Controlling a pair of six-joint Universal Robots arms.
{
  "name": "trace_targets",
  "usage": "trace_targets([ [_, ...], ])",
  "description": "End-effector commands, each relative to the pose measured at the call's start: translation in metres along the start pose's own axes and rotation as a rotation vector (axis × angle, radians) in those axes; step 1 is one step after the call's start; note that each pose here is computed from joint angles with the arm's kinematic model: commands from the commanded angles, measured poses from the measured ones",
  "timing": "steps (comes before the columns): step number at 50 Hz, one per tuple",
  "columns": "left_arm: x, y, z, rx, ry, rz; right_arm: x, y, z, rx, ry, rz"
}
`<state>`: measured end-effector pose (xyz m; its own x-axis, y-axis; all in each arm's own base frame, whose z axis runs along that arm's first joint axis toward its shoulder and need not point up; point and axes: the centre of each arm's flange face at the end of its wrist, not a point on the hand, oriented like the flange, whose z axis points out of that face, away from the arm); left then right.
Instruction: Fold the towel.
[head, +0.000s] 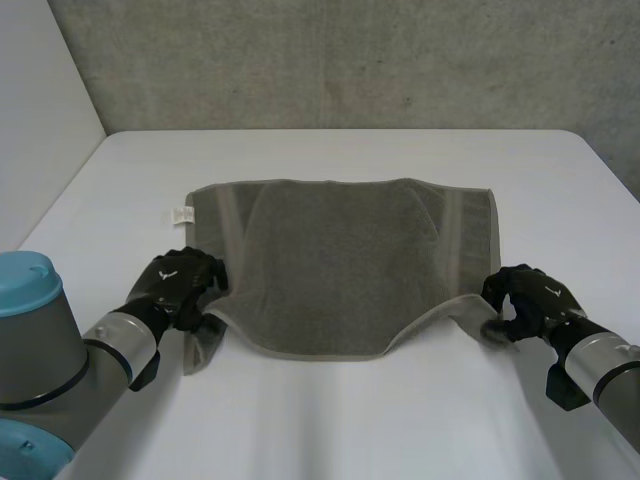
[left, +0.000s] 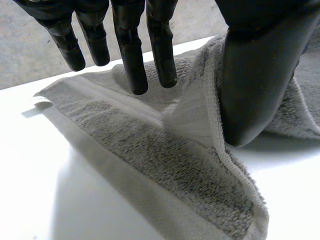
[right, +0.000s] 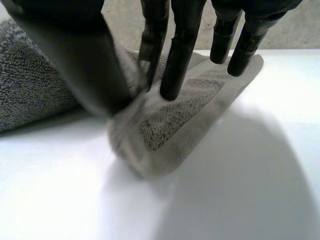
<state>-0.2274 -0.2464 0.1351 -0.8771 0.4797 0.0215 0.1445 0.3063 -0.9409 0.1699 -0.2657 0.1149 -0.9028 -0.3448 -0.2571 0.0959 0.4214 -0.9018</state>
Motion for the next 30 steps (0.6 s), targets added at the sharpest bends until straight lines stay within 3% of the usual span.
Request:
trace_targets([
  [1, -0.005, 0.003, 0.0, -0.012, -0.047, -0.005, 0.005, -0.005, 0.005, 0.027, 0.006, -0.003],
  [11, -0.004, 0.008, -0.001, -0.026, -0.063, -0.061, 0.025, -0.035, 0.01, 0.124, 0.049, -0.023],
  [30, -0.002, 0.009, 0.005, -0.02, -0.053, -0.047, 0.052, -0.062, -0.006, 0.215, 0.087, -0.048],
])
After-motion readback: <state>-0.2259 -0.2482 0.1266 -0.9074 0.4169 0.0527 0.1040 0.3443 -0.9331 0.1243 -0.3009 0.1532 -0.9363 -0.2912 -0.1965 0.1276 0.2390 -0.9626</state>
